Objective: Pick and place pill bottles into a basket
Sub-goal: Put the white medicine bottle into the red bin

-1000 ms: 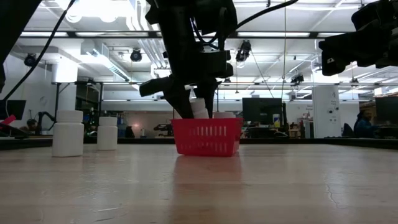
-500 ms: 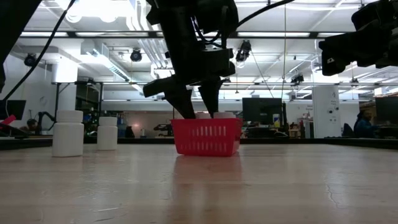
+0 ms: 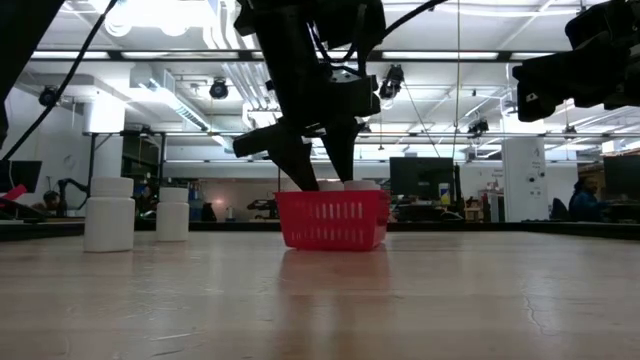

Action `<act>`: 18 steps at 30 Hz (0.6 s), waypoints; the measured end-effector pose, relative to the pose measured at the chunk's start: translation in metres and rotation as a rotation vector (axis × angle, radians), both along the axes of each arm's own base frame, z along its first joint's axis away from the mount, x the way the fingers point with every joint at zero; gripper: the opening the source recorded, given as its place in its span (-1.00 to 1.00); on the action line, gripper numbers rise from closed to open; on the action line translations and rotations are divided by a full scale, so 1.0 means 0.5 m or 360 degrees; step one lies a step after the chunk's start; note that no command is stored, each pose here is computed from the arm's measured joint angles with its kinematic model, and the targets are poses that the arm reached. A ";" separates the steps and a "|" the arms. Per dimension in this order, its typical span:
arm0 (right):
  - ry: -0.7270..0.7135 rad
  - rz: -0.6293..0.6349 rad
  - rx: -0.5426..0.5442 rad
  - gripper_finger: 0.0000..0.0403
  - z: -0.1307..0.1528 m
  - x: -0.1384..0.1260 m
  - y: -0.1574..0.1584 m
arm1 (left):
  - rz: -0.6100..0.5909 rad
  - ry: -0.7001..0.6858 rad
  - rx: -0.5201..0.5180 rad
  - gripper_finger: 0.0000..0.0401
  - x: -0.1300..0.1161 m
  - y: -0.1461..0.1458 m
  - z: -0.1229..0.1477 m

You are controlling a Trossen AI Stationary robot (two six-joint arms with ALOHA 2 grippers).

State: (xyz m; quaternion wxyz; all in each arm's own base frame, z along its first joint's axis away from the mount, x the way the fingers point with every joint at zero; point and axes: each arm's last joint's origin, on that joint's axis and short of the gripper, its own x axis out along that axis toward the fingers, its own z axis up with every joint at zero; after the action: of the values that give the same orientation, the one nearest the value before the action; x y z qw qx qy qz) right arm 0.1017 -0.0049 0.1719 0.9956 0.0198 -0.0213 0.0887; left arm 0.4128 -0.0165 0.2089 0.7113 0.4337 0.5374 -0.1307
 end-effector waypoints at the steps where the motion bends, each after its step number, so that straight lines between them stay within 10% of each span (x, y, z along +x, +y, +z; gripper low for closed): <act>1: 0.0000 -0.0001 0.0000 -0.71 0.000 0.000 0.000 | -0.0006 -0.0001 0.0000 0.16 0.000 -0.003 0.000; 18: 0.0000 0.0000 0.0000 -0.71 0.000 0.000 0.000 | 0.0160 -0.0116 0.0363 0.16 -0.010 -0.049 0.021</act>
State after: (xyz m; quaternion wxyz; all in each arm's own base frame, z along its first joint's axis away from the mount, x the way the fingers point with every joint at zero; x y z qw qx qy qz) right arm 0.1017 -0.0049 0.1719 0.9956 0.0199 -0.0212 0.0886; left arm 0.4078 -0.0409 0.2195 0.6820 0.4887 0.5438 -0.0170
